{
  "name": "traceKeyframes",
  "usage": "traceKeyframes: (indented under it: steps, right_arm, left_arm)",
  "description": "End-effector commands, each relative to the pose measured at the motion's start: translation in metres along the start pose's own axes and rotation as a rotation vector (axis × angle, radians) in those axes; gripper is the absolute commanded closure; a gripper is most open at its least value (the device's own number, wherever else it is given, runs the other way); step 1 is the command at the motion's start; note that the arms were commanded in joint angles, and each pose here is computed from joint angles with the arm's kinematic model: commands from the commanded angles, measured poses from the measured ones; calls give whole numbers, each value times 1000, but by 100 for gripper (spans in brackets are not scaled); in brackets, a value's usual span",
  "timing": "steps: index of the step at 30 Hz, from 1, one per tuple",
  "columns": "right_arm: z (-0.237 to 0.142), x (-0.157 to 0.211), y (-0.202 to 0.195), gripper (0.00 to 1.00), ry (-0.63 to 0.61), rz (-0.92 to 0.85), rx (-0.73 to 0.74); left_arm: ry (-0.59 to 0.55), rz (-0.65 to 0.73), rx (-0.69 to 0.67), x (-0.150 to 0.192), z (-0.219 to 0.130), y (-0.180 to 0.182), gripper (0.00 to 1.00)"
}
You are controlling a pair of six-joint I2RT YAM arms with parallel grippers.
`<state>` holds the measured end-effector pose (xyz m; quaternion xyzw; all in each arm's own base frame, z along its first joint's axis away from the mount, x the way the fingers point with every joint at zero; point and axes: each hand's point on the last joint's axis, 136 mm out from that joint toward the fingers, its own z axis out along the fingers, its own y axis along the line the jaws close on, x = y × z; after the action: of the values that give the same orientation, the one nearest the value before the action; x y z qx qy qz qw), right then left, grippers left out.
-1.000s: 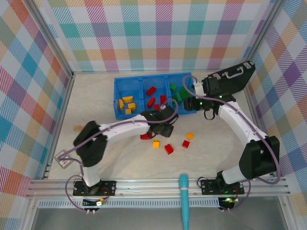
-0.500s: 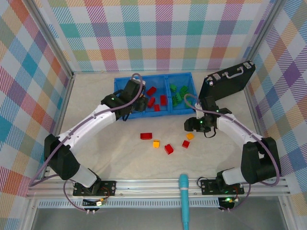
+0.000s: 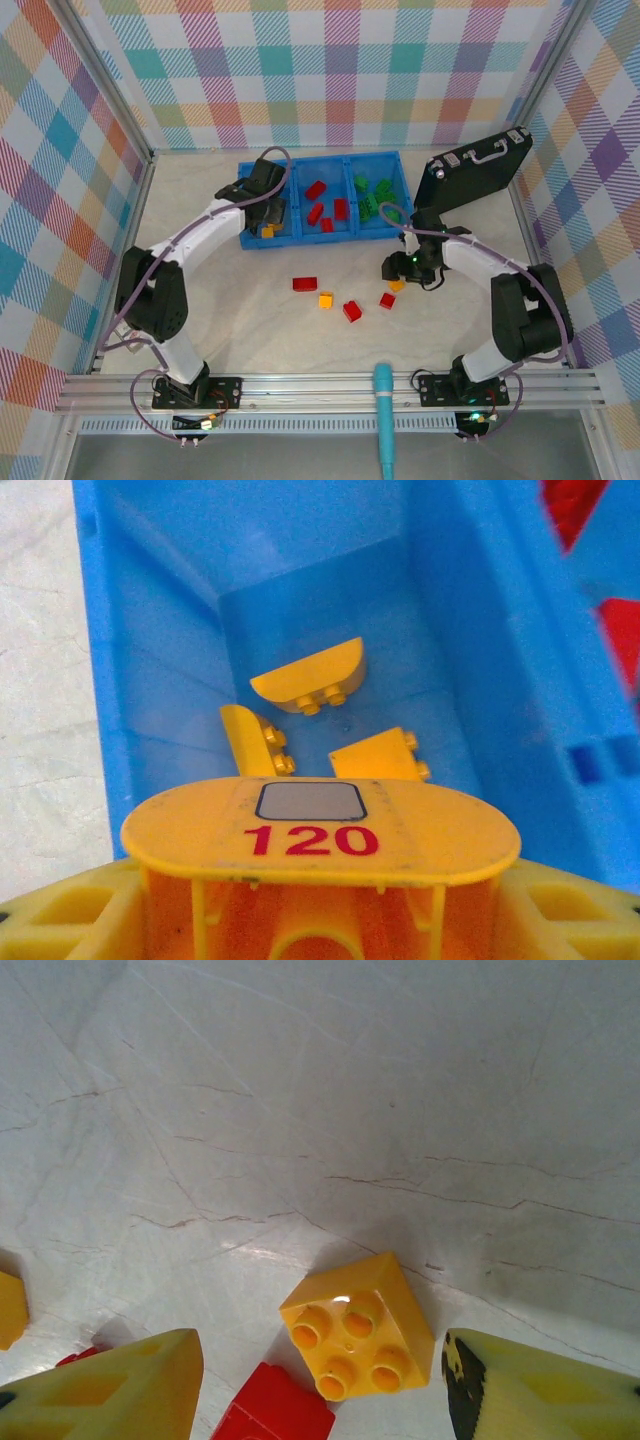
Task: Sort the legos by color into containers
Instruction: Place the lego in the container.
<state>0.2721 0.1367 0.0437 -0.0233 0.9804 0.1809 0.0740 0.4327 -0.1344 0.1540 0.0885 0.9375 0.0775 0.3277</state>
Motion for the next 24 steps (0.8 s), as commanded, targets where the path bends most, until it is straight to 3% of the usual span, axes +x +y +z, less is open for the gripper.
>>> traceKeyframes:
  steps: [1,6,12,24]
  right_arm:
    - [3,3,-1,35,33,13,27]
    - [10,5,-11,35,81,39,86]
    - [15,6,-14,36,108,40,127]
    - [26,16,-24,51,201,-3,262]
  left_arm:
    - [-13,-15,18,-9,13,-1,39]
    - [15,-11,39,-8,29,-9,38]
    - [12,-26,62,-10,27,-12,29]
    - [-143,-39,84,-40,-54,11,19]
